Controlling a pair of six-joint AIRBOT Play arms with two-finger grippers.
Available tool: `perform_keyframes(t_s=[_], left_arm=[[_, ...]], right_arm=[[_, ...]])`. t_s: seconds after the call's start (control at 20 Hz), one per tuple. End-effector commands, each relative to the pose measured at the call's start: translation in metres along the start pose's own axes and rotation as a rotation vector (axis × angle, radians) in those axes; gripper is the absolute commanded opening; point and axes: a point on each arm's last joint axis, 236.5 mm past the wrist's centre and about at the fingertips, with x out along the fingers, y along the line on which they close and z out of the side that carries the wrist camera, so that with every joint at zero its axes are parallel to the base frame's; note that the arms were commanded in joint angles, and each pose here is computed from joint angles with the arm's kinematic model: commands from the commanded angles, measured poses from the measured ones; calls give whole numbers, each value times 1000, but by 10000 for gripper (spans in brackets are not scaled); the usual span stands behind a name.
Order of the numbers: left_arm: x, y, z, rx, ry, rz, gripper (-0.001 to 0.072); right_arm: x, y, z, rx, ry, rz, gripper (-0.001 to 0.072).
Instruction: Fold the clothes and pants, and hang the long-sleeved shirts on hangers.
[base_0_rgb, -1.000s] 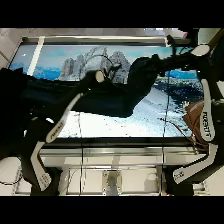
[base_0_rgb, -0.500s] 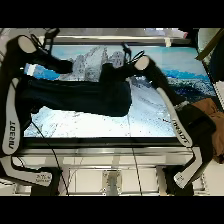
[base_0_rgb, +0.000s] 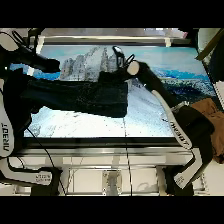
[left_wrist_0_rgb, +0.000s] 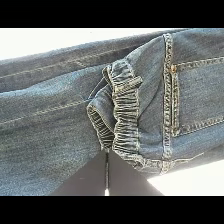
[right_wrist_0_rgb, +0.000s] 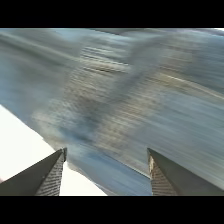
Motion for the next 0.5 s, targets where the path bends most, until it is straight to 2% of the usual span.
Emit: perform_keyframes(t_s=[0.0, 0.1, 0.15, 0.3, 0.35, 0.45], left_arm=[[-1, 2, -1, 5, 3, 2, 13], [0, 1, -1, 5, 3, 1, 14], [0, 1, -1, 4, 3, 0, 13], [0, -1, -1, 2, 0, -10, 13], [0, -1, -1, 2, 1, -10, 14], [0, -1, -1, 2, 0, -10, 13]], right_arm=[[-53, -112, -26, 52, 160, -254, 548], [-47, -144, -31, 164, 144, -230, 634], [-35, -152, -32, 245, 115, -178, 648], [2, -154, -33, 491, 90, 121, 651], [10, -156, -33, 524, 97, 185, 681], [28, -162, -41, 561, 118, 219, 682]])
